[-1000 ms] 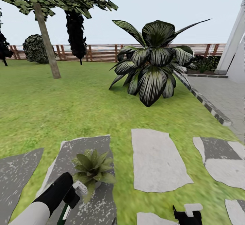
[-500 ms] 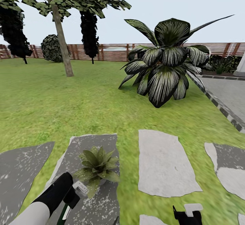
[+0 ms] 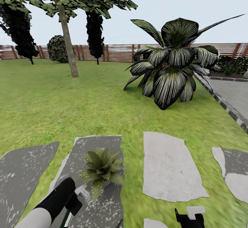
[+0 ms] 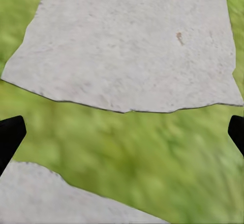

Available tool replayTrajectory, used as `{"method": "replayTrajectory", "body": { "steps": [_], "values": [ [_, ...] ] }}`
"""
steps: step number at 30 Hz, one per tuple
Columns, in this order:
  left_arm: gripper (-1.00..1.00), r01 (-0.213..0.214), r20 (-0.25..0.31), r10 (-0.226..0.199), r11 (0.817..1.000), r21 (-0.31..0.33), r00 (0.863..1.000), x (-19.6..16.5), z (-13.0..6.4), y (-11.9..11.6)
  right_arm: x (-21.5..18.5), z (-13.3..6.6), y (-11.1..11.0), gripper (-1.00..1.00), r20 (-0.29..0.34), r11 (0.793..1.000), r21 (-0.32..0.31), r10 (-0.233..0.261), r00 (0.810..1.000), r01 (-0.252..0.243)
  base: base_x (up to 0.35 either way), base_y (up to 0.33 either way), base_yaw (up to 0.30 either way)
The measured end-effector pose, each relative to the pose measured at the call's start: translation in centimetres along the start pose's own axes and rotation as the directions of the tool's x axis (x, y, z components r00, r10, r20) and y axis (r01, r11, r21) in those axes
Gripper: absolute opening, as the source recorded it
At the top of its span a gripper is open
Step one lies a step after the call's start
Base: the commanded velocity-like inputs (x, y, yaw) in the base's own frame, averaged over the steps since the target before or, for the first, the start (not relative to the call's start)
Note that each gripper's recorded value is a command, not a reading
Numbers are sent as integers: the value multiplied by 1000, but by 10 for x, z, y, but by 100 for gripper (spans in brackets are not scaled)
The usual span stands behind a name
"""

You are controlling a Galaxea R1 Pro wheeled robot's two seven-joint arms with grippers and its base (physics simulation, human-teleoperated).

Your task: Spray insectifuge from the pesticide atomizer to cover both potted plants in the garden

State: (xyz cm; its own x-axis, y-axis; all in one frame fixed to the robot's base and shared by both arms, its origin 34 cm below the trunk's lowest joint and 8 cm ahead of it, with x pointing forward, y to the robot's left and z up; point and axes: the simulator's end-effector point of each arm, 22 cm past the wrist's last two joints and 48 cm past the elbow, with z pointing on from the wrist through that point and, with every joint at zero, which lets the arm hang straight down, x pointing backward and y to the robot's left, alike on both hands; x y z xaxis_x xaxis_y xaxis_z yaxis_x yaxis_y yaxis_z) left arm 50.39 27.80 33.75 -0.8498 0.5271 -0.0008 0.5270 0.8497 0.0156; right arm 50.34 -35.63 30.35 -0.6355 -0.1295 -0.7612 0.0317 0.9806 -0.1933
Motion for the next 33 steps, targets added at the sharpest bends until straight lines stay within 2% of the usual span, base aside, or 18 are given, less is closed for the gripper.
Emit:
{"method": "replayTrajectory", "body": {
  "steps": [7, 18, 24, 33],
  "values": [
    [-100, -3, -2, 3, 1000, -4, 1000, 0, 0, 0, 0, 0, 0, 100, 0, 1000, 0, 0, 1000, 0, 0, -31, 121],
    [-100, -4, 0, 4, 1000, -6, 1000, 0, 0, 1, 0, 0, 0, 100, 0, 1000, 0, 0, 1000, 0, 0, -254, 14],
    [-100, -3, 1, 3, 1000, -6, 1000, 0, 0, 1, 0, 0, 1, 100, 0, 1000, -1, 0, 1000, 0, 0, -226, 234],
    [-100, -5, -4, 5, 1000, -5, 1000, 1, 0, 0, 0, 0, 1, 100, 0, 1000, -1, 0, 1000, 0, 0, -22, 238]
  ]
}}
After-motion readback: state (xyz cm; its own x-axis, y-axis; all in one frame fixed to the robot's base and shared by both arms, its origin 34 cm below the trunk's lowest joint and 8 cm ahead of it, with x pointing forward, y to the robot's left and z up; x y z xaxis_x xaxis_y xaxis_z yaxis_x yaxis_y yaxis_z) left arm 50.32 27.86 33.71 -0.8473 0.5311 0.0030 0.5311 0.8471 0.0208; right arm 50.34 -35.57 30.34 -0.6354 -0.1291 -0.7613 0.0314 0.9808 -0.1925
